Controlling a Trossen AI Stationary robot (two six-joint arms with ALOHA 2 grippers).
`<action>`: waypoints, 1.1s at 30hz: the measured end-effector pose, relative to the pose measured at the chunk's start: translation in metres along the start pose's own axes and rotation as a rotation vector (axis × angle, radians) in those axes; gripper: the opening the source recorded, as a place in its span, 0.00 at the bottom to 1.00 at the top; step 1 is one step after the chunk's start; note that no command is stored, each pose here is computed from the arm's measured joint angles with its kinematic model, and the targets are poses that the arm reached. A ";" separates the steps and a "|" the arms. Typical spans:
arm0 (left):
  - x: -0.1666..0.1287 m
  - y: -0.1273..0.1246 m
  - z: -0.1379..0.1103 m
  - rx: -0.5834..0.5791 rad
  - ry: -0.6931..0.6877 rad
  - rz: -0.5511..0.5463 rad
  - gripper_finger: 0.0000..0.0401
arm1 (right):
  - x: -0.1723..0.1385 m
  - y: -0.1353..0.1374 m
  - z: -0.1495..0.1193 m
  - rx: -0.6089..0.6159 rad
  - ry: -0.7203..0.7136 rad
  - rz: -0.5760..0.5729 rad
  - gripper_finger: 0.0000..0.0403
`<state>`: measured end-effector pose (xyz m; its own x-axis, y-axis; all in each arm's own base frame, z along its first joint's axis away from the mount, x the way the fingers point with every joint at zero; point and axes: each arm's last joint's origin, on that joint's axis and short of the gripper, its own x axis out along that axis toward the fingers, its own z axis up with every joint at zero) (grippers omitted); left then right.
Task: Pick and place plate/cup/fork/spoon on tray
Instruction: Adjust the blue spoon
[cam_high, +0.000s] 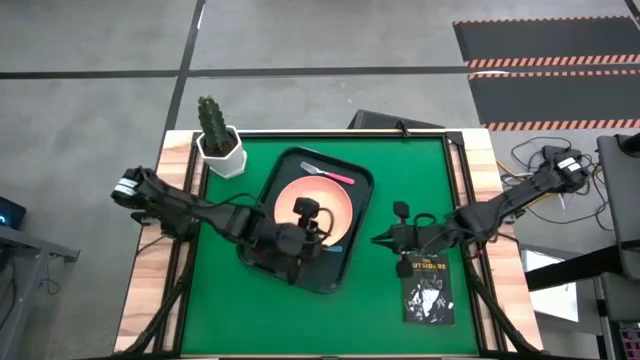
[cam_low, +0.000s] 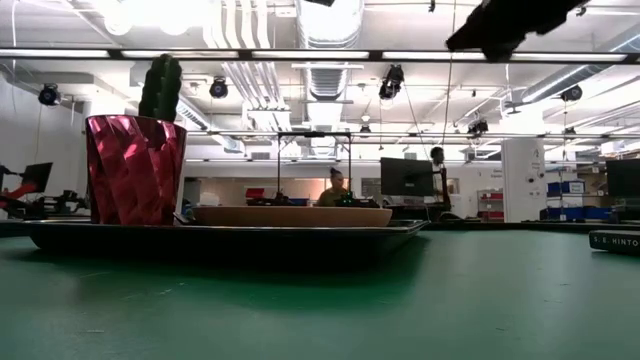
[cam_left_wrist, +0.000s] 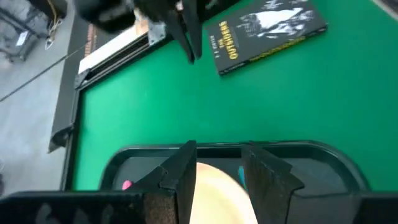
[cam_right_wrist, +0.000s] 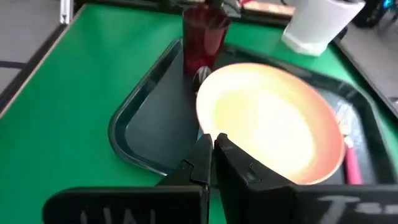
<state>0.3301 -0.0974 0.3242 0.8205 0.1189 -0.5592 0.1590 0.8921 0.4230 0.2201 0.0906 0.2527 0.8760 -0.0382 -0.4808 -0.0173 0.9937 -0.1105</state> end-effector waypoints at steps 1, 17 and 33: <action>-0.002 -0.004 -0.002 0.004 -0.009 -0.005 0.27 | 0.006 0.002 -0.002 0.015 0.009 -0.002 0.02; -0.036 -0.016 -0.034 -0.025 -0.205 0.124 0.27 | 0.091 0.036 -0.009 0.083 0.185 -0.047 0.02; -0.072 -0.004 -0.059 -0.021 -0.267 0.149 0.27 | 0.174 0.039 0.012 0.005 0.245 -0.080 0.02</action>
<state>0.2382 -0.0843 0.3207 0.9497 0.1332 -0.2834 0.0166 0.8824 0.4702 0.3780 0.1244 0.1751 0.7316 -0.1407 -0.6671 0.0508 0.9870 -0.1525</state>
